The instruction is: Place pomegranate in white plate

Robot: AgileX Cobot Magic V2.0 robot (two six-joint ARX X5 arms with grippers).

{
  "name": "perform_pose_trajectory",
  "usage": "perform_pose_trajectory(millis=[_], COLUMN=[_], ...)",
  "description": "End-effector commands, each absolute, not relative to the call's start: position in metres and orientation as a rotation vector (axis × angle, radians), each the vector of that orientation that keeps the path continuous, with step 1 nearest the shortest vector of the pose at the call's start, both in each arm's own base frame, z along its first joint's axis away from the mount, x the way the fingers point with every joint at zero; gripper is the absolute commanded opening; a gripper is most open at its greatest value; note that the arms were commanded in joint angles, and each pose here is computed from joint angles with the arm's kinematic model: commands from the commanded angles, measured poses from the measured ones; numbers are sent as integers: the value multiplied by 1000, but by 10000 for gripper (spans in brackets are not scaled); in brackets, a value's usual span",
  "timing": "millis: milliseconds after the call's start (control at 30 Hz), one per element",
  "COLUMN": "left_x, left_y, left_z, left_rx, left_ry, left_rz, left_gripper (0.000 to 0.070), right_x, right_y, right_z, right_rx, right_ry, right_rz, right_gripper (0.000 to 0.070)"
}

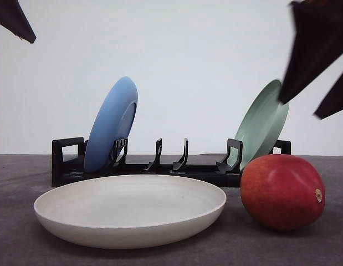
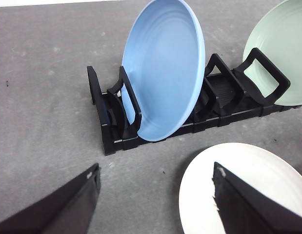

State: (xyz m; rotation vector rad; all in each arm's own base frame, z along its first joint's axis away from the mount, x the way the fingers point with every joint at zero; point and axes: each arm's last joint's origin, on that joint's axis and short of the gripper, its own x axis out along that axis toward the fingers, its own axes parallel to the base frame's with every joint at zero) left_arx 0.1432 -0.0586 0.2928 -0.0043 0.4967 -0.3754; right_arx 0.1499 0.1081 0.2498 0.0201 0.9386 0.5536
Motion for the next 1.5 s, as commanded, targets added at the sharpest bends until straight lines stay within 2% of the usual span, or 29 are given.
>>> perform_pose_trajectory(millis=[0, 67, 133, 433, 700, 833, 1000, 1200, 1333, 1467], left_x=[144, 144, 144, 144, 144, 144, 144, 144, 144, 144], left_y=[-60, -60, -59, -59, -59, -59, -59, -59, -59, -59], left_z=[294, 294, 293, 293, 293, 293, 293, 293, 293, 293], left_rx=[-5, -2, 2, 3, 2, 2, 2, 2, 2, 1], left_ry=[490, 495, 502, 507, 507, 507, 507, 507, 507, 506], left_rz=[-380, -380, -380, -379, -379, -379, -379, -379, -379, -379], left_gripper=[435, 435, 435, 435, 435, 434, 434, 434, 434, 434], right_x=[157, 163, 168, 186, 190, 189, 190, 197, 199, 202], right_y=[118, 126, 132, 146, 150, 150, 149, 156, 174, 198], right_z=[250, 244, 238, 209, 192, 191, 200, 239, 254, 251], right_rx=[3, -25, -40, -76, -78, -72, -89, -150, -196, -238], right_ry=[955, 982, 1004, 1110, 1197, 1216, 1245, 1234, 1193, 1174], right_rz=[547, 531, 516, 486, 471, 475, 468, 535, 610, 672], right_gripper=[501, 588, 627, 651, 644, 538, 523, 523, 523, 523])
